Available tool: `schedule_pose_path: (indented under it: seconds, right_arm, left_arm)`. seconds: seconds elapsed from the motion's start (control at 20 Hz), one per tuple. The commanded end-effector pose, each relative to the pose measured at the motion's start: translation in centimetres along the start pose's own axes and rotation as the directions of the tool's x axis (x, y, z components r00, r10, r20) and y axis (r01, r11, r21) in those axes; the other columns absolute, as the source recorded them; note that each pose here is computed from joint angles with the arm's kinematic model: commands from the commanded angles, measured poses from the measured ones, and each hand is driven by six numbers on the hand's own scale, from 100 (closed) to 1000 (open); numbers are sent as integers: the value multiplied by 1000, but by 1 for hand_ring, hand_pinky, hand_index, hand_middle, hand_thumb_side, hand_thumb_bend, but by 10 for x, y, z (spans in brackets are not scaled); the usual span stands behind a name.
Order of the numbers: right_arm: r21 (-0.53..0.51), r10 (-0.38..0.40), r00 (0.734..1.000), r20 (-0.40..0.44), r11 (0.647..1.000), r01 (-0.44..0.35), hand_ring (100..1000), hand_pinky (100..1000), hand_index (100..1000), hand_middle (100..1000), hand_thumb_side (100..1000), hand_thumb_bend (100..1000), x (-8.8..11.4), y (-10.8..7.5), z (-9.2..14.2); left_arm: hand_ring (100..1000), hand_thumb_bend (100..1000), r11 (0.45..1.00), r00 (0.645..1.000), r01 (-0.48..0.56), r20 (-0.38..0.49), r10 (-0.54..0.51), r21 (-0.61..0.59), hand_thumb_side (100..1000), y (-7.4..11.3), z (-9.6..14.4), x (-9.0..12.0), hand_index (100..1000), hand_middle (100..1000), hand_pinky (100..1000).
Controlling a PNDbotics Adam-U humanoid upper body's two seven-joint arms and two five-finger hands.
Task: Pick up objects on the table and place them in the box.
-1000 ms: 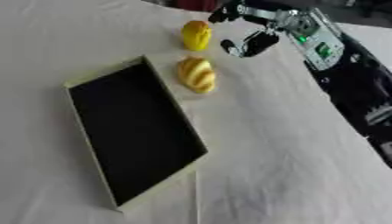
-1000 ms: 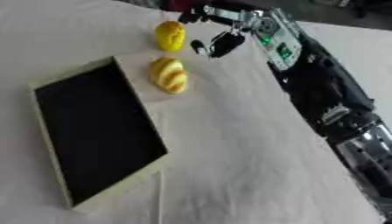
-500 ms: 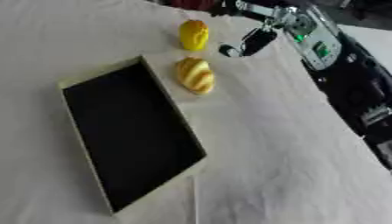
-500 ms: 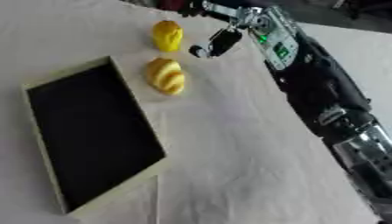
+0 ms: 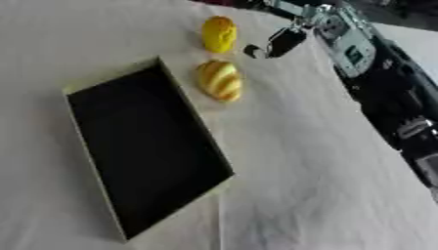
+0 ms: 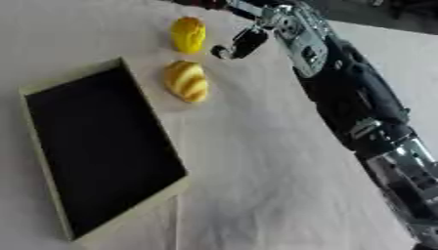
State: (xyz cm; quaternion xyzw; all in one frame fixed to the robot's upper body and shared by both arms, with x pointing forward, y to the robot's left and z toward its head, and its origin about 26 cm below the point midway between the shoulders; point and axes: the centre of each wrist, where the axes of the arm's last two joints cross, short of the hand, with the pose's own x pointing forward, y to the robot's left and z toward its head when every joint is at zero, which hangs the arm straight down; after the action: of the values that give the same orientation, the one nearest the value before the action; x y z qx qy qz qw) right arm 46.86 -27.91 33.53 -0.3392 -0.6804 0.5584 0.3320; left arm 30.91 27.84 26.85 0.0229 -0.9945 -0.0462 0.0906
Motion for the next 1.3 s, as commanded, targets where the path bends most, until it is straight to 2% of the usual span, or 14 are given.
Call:
schedule_pose_path:
  seconds: [0.05,0.15,0.2,0.6,0.95,1.1,1.3]
  right_arm:
    - [-49,24,1000,-17,998,-25,910,907,926,871,100,293,-4,-22,6]
    - [-54,17,1000,-16,998,-18,910,907,924,870,100,277,-3,-22,6]
    - [-57,15,1000,-16,998,-16,909,907,922,869,100,237,-3,-22,6]
    - [-87,0,1000,-21,996,-1,912,908,928,878,100,246,-2,-26,6]
    - [-100,13,998,-68,995,-20,910,905,928,878,100,286,-9,-26,9]
    - [-97,24,996,-87,995,-32,898,896,900,809,100,237,-11,-23,9]
    - [-127,13,996,-93,992,-25,837,865,787,679,100,100,-12,-21,8]
  left_arm:
    - [837,100,1000,1000,-3,23,3,-12,638,-1,-6,4,903,823,875]
    - [837,100,1000,1000,-2,23,3,-11,637,-1,-6,4,903,823,875]
    - [837,100,1000,1000,-2,25,2,-11,637,-1,-7,4,903,823,875]
    - [836,100,1000,1000,-5,23,5,-12,642,-3,-6,4,903,822,876]
    - [834,100,1000,1000,-6,26,7,-14,644,-4,-8,4,903,819,877]
    - [834,100,1000,1000,-7,28,7,-13,645,-4,-8,4,902,818,877]
    - [833,100,1000,1000,-9,26,9,-13,645,-5,-8,4,902,817,877]
